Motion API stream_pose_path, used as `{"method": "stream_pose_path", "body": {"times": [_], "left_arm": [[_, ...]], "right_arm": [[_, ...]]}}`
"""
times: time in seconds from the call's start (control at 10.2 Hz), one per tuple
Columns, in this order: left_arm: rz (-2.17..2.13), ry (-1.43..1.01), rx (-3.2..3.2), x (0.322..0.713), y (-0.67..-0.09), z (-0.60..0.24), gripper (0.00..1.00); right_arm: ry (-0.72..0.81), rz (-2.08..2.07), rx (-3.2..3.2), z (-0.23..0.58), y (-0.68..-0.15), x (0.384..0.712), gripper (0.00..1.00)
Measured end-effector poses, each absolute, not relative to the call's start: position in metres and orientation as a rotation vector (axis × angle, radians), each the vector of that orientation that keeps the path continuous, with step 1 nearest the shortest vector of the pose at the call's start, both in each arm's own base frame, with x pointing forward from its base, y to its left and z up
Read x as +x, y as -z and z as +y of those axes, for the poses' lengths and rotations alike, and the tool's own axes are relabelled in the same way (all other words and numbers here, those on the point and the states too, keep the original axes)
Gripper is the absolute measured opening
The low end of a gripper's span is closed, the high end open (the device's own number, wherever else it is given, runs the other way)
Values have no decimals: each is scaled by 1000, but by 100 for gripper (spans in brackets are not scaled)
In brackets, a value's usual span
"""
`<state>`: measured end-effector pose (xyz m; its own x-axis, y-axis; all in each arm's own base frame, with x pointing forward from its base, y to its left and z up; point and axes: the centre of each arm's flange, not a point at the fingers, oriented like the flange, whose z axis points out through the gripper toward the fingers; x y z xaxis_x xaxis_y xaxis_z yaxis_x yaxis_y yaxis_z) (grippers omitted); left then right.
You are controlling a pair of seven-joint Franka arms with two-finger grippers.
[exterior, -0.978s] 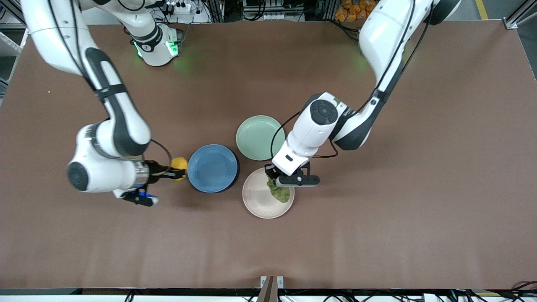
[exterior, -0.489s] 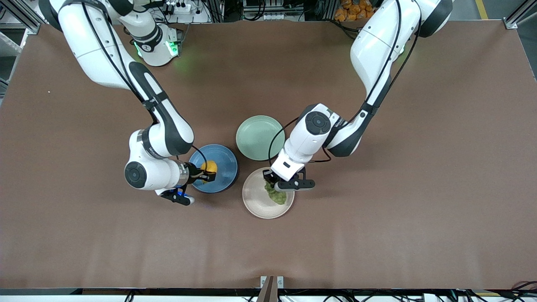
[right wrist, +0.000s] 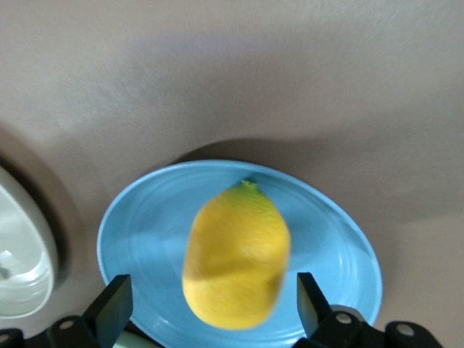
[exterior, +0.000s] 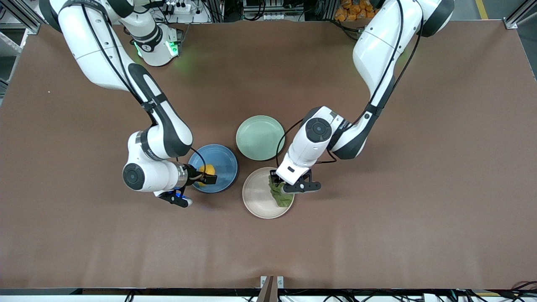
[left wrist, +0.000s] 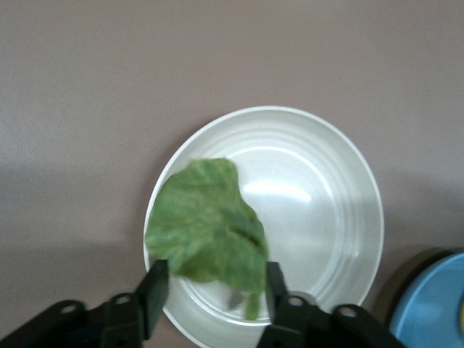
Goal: Place lemon and lettuce in plates
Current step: 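Open the right gripper over the blue plate while the left gripper releases lettuce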
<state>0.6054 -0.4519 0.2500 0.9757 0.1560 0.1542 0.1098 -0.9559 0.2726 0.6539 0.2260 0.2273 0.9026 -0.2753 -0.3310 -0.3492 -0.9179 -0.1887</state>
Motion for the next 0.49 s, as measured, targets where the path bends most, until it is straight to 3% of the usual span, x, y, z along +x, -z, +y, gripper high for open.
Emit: {"method": "stream_pose_path", "body": {"times": [0.2,0.29,0.49], "left_arm": [[192,-270,2858,611,-292,-453,94],[193,-267,2875,612,-329,-448,100],[215,-243,2950,611,-417,-411,100]], "right_arm": [[-458,400,-2885,187,-279,666,100],[-452,366,-2922,159,-310,669,100],[-402,372,-2934,97,-376,669,100]]}}
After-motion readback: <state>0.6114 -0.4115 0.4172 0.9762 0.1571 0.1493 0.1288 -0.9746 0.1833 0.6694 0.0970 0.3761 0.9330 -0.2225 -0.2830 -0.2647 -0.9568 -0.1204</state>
